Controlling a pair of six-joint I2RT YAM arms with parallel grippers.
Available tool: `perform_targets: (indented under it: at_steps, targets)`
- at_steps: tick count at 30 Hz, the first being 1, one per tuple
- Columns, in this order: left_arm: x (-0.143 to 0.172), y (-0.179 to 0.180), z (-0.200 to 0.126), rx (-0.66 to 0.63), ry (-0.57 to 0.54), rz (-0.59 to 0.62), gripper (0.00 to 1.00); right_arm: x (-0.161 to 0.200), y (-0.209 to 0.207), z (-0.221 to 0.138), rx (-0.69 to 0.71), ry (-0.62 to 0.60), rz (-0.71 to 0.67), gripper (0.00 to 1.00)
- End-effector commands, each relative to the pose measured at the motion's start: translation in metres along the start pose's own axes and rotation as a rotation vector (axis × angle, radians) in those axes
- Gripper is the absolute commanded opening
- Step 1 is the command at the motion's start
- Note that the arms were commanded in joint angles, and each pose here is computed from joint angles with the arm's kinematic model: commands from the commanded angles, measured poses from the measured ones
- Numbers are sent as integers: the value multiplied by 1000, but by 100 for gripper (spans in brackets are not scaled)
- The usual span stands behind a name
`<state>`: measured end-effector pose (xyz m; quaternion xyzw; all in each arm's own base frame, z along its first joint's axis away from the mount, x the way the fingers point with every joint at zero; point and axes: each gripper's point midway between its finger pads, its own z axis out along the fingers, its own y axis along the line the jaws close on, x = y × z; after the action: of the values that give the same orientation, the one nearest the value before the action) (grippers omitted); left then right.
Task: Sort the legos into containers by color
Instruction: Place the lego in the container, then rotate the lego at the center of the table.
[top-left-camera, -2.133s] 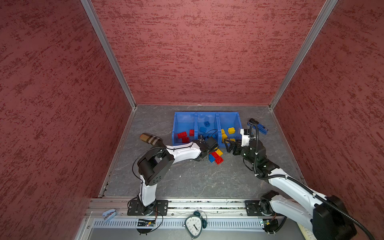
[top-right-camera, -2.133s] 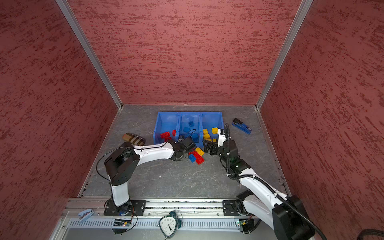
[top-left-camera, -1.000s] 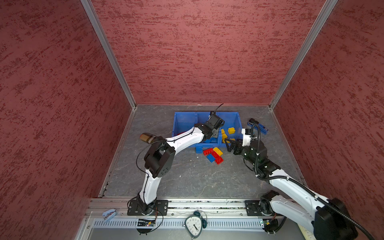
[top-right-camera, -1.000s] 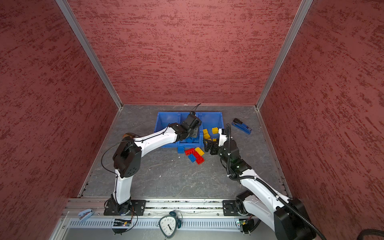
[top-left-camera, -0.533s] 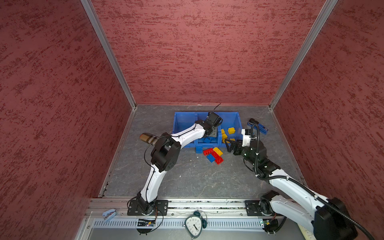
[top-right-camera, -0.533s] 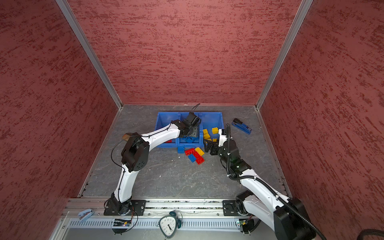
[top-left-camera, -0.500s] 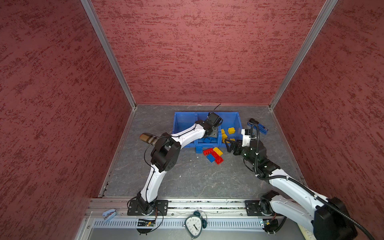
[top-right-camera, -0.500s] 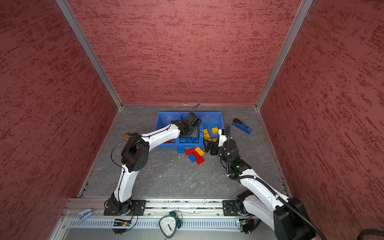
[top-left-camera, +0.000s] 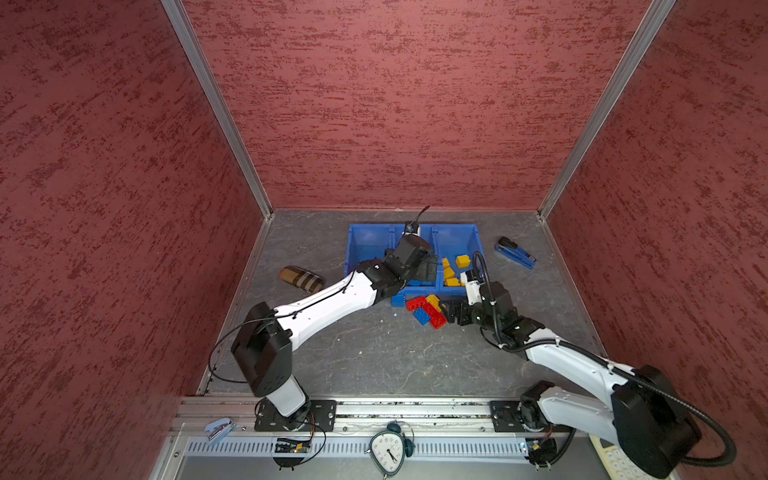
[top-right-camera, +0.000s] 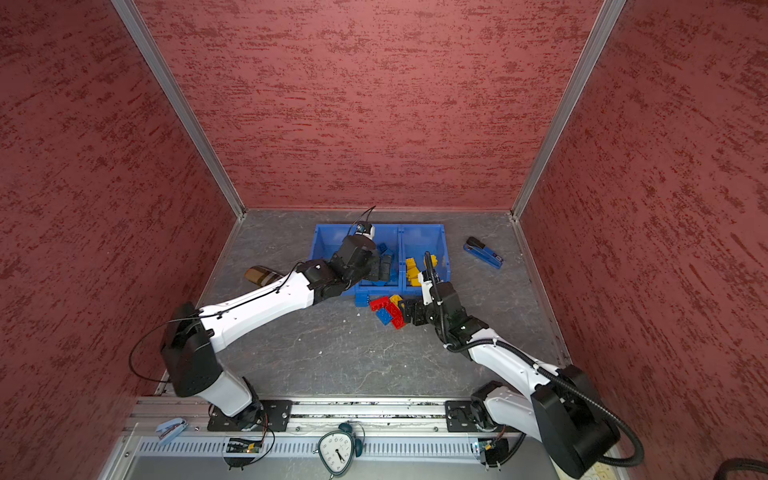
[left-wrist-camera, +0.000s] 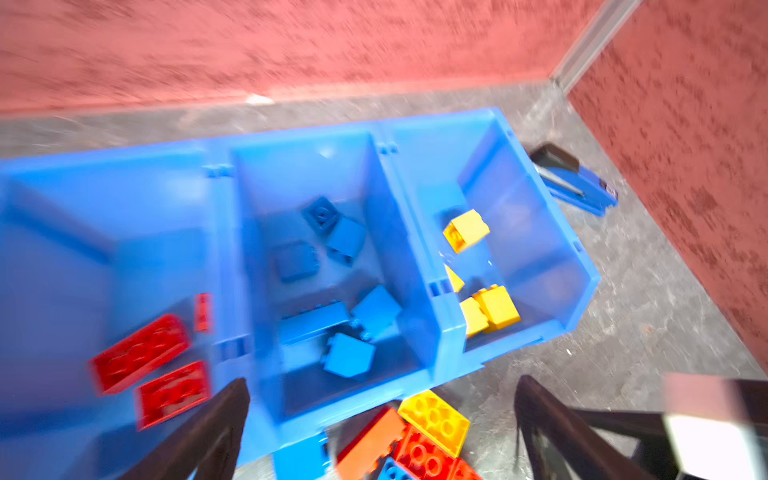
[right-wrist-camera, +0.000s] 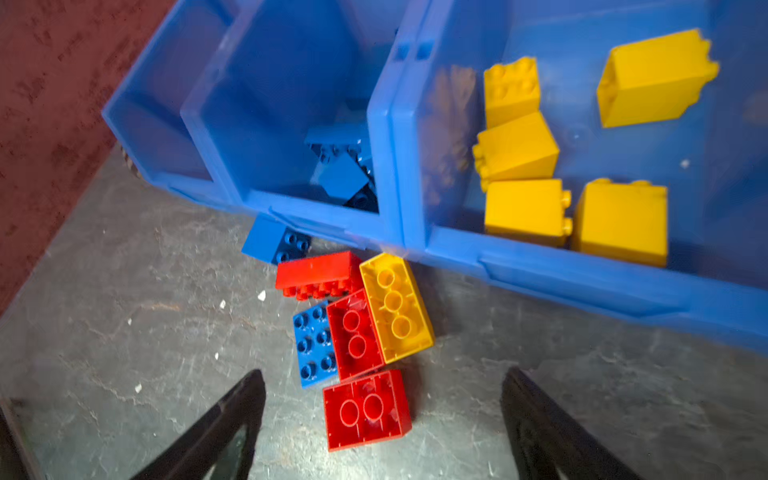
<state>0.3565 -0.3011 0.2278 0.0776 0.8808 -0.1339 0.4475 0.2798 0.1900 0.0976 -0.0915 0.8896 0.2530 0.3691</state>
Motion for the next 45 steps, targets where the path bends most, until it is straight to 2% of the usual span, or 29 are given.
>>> perform_targets:
  at_steps: [1, 2, 6, 10, 12, 21, 28, 33, 36, 40, 42, 45]
  targets:
    - [3, 30, -1, -102, -41, -34, 99, 9, 3, 11, 10, 63, -34, 84]
    - [5, 36, -4, -114, -42, -44, 99, 12, 2, 15, 24, 73, -35, 84]
    - [11, 50, -8, -149, -38, -64, 100, 7, -6, 32, 93, 53, -15, 71]
    - [13, 56, -10, -175, -38, -67, 100, -6, -17, 42, 164, -13, 16, 51]
    - [13, 57, -9, -178, -39, -68, 100, -9, -21, 45, 183, -30, 18, 46]
    - [19, 55, -5, -178, -19, -76, 99, 17, -4, 62, 86, 95, -31, 42]
    - [23, 57, -2, -187, -9, -75, 99, 52, 15, 54, 5, 246, -88, 34]
    - [26, 59, -3, -193, -2, -68, 100, 68, 43, 29, -115, 310, -158, 33]
    - [28, 61, -4, -197, 3, -66, 99, 58, 57, 19, -163, 265, -143, 34]
    - [30, 64, -6, -203, 3, -66, 100, 16, 40, 21, -10, 101, -73, 41]
    - [31, 66, -7, -210, 3, -64, 99, 12, 36, 31, 43, 130, -51, 52]
    - [32, 69, -9, -223, 1, -62, 99, 28, 32, 52, 99, 281, -43, 63]
